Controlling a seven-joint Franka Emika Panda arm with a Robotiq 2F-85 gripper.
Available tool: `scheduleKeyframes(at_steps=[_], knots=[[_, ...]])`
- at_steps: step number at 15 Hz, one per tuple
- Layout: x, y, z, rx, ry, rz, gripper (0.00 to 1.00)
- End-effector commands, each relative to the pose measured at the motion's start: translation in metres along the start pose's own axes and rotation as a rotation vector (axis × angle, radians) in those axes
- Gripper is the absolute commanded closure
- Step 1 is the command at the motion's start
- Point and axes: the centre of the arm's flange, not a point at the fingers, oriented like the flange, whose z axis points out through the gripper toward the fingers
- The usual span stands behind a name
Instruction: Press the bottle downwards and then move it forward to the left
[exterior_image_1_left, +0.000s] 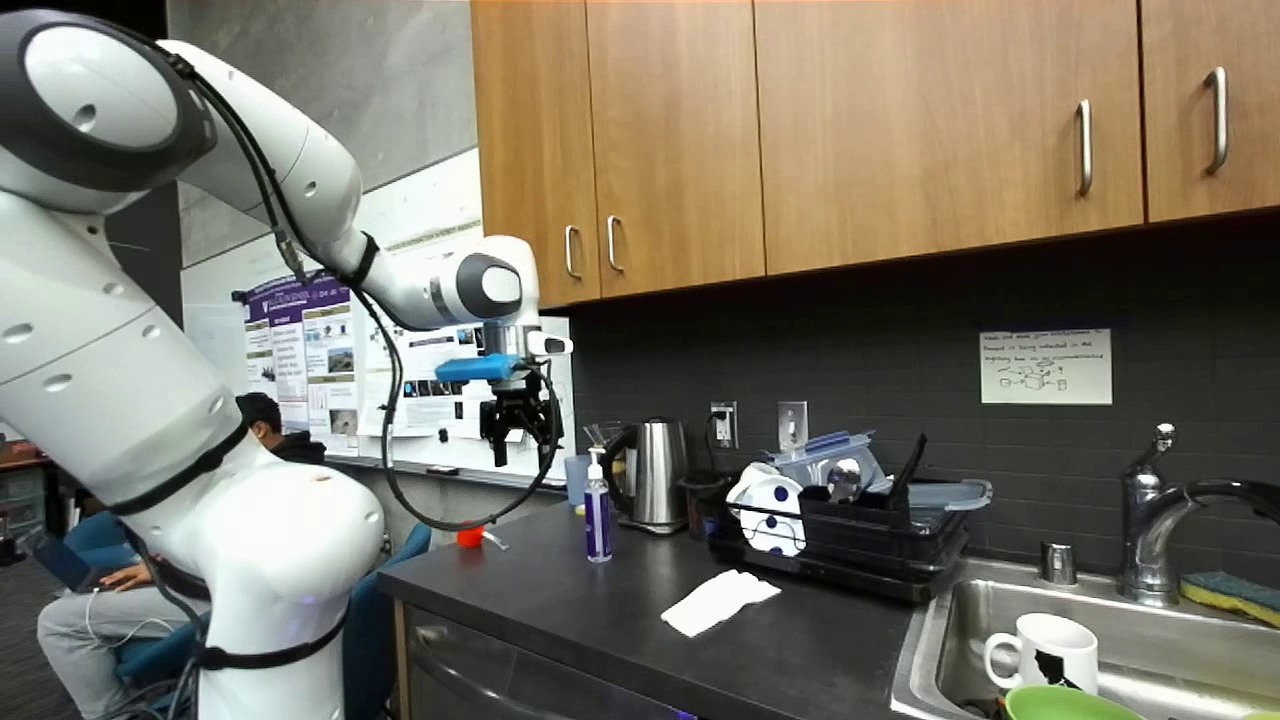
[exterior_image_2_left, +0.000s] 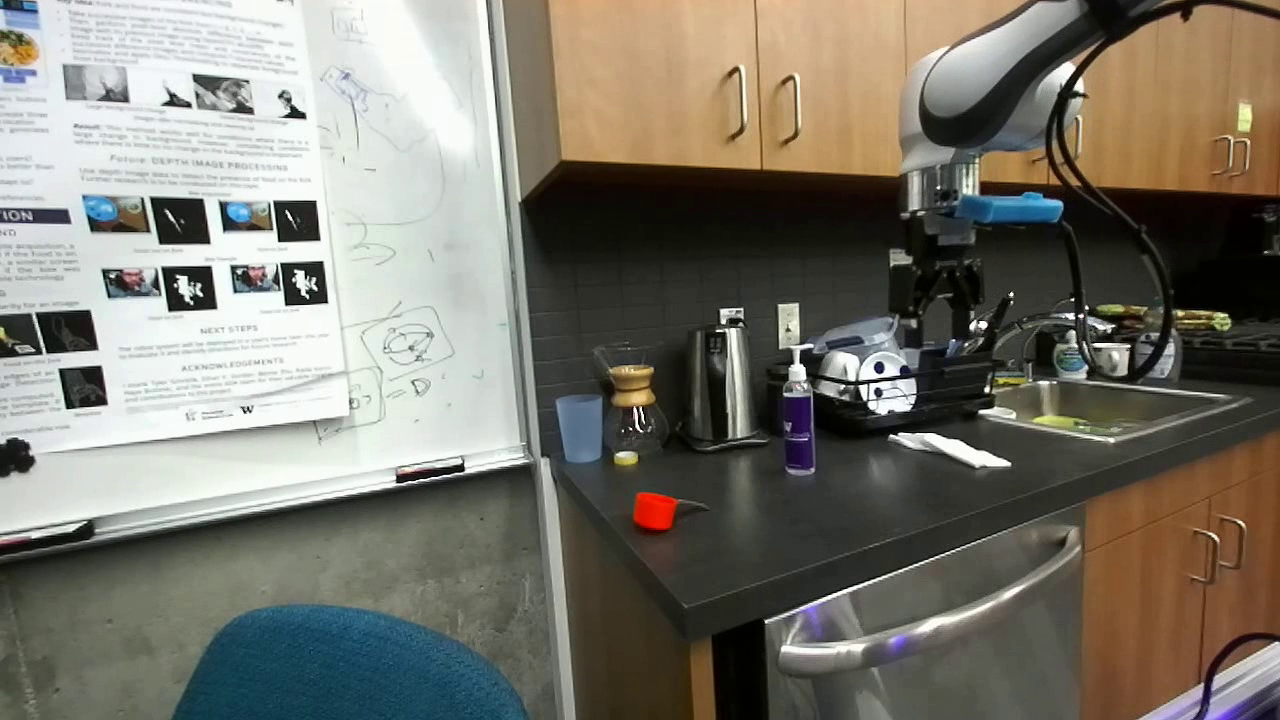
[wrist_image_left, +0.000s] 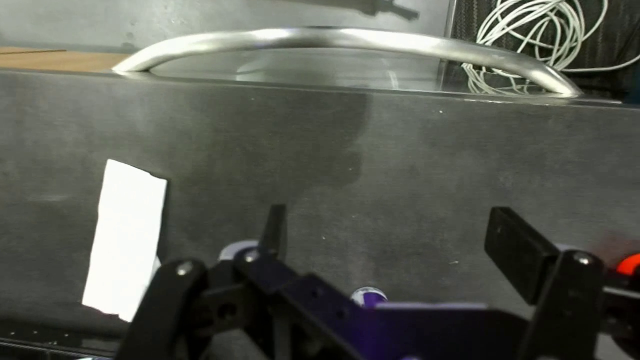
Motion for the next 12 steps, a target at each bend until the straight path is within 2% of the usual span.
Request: scheduleKeyframes(at_steps=[1,6,12], knots=[[0.005,-0.035,0.002,0.034,0.083,0.014,0.00],[0.024,-0.063,-0.005,0.063,0.250,0.010,0.00],[0.051,-0.071,-0.013,0.027,0.426,-0.020,0.00]])
